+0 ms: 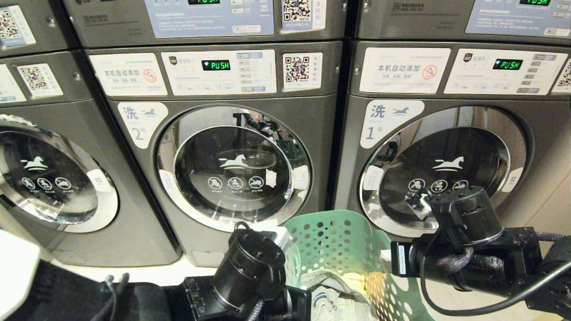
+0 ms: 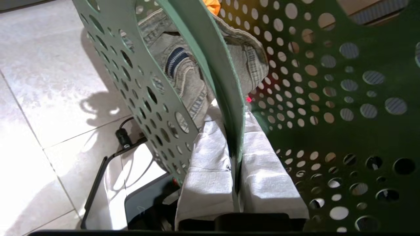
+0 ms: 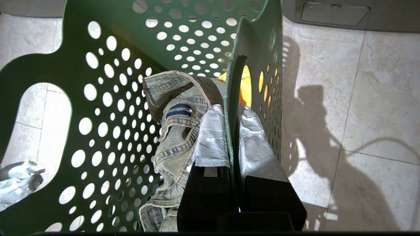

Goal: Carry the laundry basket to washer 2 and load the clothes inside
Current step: Pick up the clothes basket and put it beside the washing machine

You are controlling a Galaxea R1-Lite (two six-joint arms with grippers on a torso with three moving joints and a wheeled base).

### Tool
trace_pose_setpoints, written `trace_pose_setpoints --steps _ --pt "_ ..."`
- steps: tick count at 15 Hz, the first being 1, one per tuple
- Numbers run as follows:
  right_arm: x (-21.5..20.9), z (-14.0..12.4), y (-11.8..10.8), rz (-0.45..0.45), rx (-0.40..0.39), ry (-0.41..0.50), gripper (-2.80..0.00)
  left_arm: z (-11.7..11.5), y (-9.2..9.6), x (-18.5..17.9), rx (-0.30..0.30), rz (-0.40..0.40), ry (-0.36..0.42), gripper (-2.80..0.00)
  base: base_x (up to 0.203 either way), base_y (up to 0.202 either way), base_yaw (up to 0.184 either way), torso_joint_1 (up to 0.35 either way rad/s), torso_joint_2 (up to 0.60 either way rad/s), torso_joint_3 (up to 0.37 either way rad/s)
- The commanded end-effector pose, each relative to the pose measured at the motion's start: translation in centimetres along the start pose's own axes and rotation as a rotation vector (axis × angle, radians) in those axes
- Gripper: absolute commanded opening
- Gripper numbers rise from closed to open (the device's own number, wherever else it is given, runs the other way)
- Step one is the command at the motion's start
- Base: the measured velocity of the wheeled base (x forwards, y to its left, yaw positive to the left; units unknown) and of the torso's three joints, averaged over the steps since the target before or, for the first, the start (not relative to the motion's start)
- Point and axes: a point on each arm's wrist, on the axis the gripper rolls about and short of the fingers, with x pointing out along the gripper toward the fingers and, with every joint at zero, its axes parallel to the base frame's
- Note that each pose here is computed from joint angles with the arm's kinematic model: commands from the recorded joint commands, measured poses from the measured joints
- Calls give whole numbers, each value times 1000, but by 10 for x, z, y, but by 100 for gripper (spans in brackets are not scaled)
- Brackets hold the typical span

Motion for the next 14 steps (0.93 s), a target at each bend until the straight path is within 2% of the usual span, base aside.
trace_pose_setpoints --steps 1,6,8,10,14 --pt "1 0 0 0 2 -2 -280 0 0 1 -2 0 0 -280 0 0 0 0 0 0" --pt "0 6 -1 -4 10 -22 -280 -1 -1 1 2 6 -4 -280 0 0 0 0 0 0" --pt "-1 7 -2 -39 -3 -43 -280 2 -2 1 1 4 -15 -280 0 0 0 0 0 0" --pt "-1 5 -4 -87 -59 -53 -280 7 -6 5 2 -7 -29 -280 0 0 0 0 0 0" --pt "-5 11 -11 -126 -42 -88 -280 8 -20 18 21 -33 -22 -280 0 0 0 2 3 -54"
